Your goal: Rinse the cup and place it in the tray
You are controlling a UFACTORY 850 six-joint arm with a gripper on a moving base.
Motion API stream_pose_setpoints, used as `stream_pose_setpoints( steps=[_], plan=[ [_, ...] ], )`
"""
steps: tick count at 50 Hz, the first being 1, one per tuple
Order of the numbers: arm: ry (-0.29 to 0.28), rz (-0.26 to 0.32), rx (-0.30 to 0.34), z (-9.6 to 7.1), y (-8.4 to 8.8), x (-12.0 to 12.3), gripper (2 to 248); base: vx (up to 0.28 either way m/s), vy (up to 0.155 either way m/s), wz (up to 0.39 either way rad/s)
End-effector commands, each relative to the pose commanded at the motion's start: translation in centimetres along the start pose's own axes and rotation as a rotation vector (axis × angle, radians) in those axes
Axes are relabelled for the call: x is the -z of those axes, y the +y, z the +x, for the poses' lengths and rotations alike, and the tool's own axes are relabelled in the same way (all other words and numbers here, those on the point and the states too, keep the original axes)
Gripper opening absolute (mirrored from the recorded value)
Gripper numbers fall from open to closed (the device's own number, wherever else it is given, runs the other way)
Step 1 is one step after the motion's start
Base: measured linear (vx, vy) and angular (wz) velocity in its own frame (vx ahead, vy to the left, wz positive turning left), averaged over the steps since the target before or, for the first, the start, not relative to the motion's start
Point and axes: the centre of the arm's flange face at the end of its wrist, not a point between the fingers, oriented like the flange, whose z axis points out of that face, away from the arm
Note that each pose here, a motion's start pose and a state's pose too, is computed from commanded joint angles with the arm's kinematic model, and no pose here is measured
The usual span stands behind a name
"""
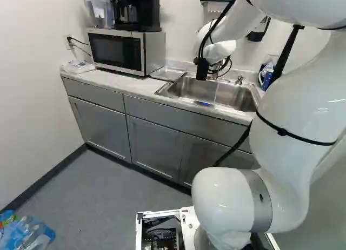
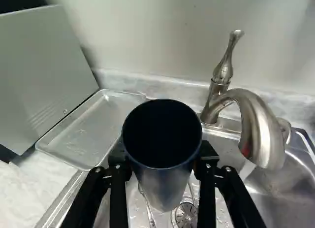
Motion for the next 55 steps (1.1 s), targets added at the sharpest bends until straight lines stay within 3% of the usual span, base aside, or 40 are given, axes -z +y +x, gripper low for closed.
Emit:
stream_pose_setpoints(
  steps=[31, 55],
  plan=[
    [-0.015, -0.012, -0.010, -3.8, 0.6, 1.1, 126, 0.000, 0.000, 0.000],
    [0.010, -0.022, -0.030, -5.4, 0.8, -0.3, 126, 0.000, 0.000, 0.000]
  ],
)
